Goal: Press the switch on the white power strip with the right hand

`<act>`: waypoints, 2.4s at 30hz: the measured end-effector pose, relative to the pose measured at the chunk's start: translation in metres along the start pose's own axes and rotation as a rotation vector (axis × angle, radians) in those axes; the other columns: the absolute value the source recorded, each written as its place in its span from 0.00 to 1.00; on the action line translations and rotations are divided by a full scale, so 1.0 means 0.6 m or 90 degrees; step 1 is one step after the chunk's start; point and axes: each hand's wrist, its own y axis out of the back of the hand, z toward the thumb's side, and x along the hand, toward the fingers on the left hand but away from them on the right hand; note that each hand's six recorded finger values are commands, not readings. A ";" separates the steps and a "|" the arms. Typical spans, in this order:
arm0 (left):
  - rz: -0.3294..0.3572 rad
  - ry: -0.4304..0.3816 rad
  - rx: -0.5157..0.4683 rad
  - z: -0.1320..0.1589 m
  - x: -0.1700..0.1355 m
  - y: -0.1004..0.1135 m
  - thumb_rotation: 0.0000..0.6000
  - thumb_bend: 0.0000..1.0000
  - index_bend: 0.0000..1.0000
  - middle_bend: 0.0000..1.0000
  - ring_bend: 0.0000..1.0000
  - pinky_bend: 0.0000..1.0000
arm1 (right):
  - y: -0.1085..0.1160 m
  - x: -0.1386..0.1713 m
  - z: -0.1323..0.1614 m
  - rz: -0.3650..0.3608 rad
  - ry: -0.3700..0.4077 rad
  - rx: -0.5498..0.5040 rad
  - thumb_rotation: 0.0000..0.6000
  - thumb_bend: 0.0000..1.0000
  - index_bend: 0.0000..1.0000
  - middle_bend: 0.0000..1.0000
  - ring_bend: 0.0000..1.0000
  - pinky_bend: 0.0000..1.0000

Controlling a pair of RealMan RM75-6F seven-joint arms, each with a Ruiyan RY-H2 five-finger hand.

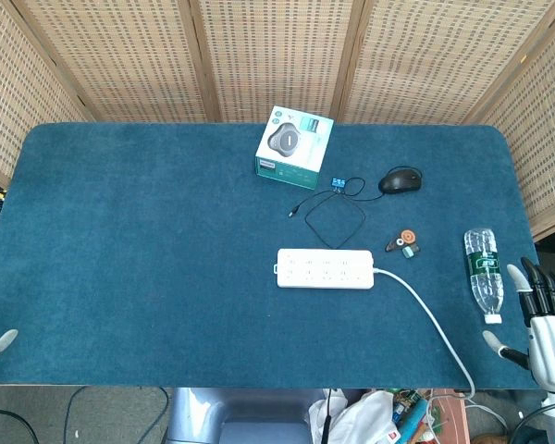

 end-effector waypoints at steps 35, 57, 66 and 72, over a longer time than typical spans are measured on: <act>-0.017 0.041 0.013 -0.016 0.030 -0.014 1.00 0.00 0.00 0.00 0.00 0.00 | -0.156 -0.136 0.123 0.261 0.154 0.030 1.00 0.67 0.14 0.87 0.91 1.00; -0.030 0.053 0.024 -0.015 0.039 -0.025 1.00 0.00 0.00 0.00 0.00 0.00 | -0.260 -0.186 0.217 0.377 0.165 0.040 1.00 0.68 0.20 0.87 0.91 1.00; -0.028 0.060 0.022 -0.017 0.038 -0.023 1.00 0.00 0.00 0.00 0.00 0.00 | -0.292 -0.198 0.237 0.398 0.153 0.052 1.00 0.68 0.21 0.87 0.91 1.00; -0.032 0.059 0.024 -0.016 0.039 -0.026 1.00 0.00 0.00 0.00 0.00 0.00 | -0.298 -0.204 0.241 0.399 0.151 0.061 1.00 0.68 0.22 0.88 0.91 1.00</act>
